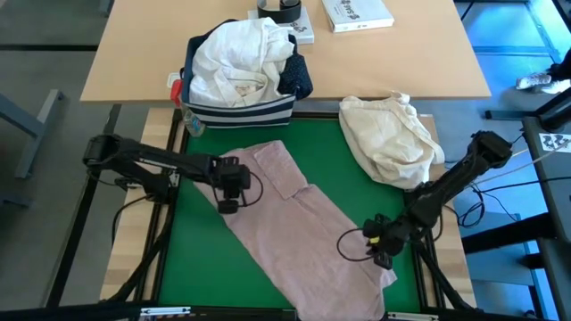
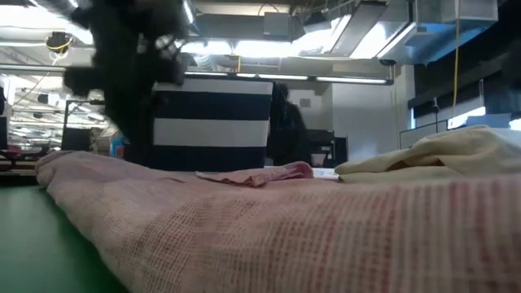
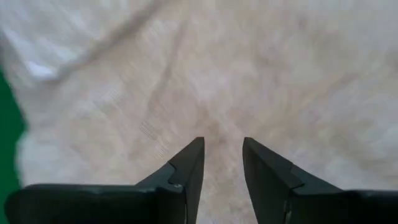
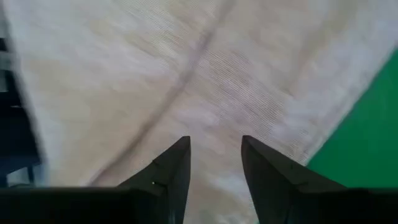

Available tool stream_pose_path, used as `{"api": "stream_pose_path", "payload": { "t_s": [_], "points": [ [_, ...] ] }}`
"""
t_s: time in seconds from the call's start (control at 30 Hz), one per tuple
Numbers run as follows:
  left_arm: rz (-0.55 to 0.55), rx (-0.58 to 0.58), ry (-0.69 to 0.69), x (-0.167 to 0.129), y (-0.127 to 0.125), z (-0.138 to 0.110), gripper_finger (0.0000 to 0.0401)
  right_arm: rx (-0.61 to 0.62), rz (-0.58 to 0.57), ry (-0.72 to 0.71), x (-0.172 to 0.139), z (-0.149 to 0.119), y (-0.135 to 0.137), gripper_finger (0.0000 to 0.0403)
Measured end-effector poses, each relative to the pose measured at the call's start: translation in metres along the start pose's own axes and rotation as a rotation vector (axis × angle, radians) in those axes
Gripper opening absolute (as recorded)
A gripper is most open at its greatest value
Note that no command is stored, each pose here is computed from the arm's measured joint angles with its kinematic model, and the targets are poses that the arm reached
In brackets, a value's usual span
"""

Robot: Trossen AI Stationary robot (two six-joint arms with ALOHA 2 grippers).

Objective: Fold laundry
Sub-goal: Fold the red polo

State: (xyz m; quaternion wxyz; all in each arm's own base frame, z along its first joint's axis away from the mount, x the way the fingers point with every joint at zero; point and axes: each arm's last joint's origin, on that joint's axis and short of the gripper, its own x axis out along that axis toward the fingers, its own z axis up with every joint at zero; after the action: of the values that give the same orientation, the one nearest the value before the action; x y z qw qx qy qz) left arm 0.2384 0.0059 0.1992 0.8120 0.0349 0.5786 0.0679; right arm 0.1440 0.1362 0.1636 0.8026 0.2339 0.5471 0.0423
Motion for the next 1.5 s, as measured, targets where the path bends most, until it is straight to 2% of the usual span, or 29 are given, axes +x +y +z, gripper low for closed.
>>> {"api": "stream_pose_path", "payload": {
  "t_s": [0.17, 0.3, 0.47, 0.7, 0.77, 0.93, 1.03, 1.23, 1.37, 1.5],
  "points": [
    [0.001, -0.032, -0.17, -0.032, 0.006, 0.029, 0.0107, -0.03, -0.094, -0.1, -0.017, 0.016, 0.0, 0.0143],
    [0.0, -0.144, -0.268, -0.037, 0.012, 0.041, 0.011, -0.037, -0.096, -0.137, -0.018, 0.023, -0.002, 0.0143],
    [-0.025, -0.304, -0.253, -0.032, 0.019, 0.04, 0.0135, -0.046, -0.086, -0.153, -0.018, 0.026, -0.001, 0.0143],
    [-0.069, -0.322, -0.236, -0.019, 0.016, 0.045, 0.0182, -0.046, -0.088, -0.17, -0.018, 0.027, 0.0, 0.0143],
    [-0.065, -0.315, -0.211, -0.013, 0.015, 0.046, 0.0185, -0.045, -0.083, -0.164, -0.016, 0.027, 0.0, 0.0143],
    [-0.068, -0.288, -0.159, -0.001, 0.014, 0.046, 0.0184, -0.051, 0.087, -0.124, -0.017, 0.026, 0.014, 0.0143],
    [-0.071, -0.236, -0.128, 0.005, 0.013, 0.045, 0.0181, -0.049, 0.121, -0.116, -0.017, 0.022, 0.02, 0.0143],
    [-0.036, -0.244, 0.059, 0.015, 0.015, 0.026, 0.018, -0.074, 0.039, -0.085, -0.013, 0.013, 0.017, 0.0143],
    [-0.078, -0.287, 0.164, 0.032, 0.007, 0.001, 0.018, -0.212, -0.034, -0.123, -0.006, 0.015, 0.015, 0.0143],
    [-0.008, -0.323, 0.216, 0.047, 0.005, -0.021, 0.018, -0.344, -0.153, -0.131, 0.008, 0.019, 0.008, 0.0143]
  ]
}}
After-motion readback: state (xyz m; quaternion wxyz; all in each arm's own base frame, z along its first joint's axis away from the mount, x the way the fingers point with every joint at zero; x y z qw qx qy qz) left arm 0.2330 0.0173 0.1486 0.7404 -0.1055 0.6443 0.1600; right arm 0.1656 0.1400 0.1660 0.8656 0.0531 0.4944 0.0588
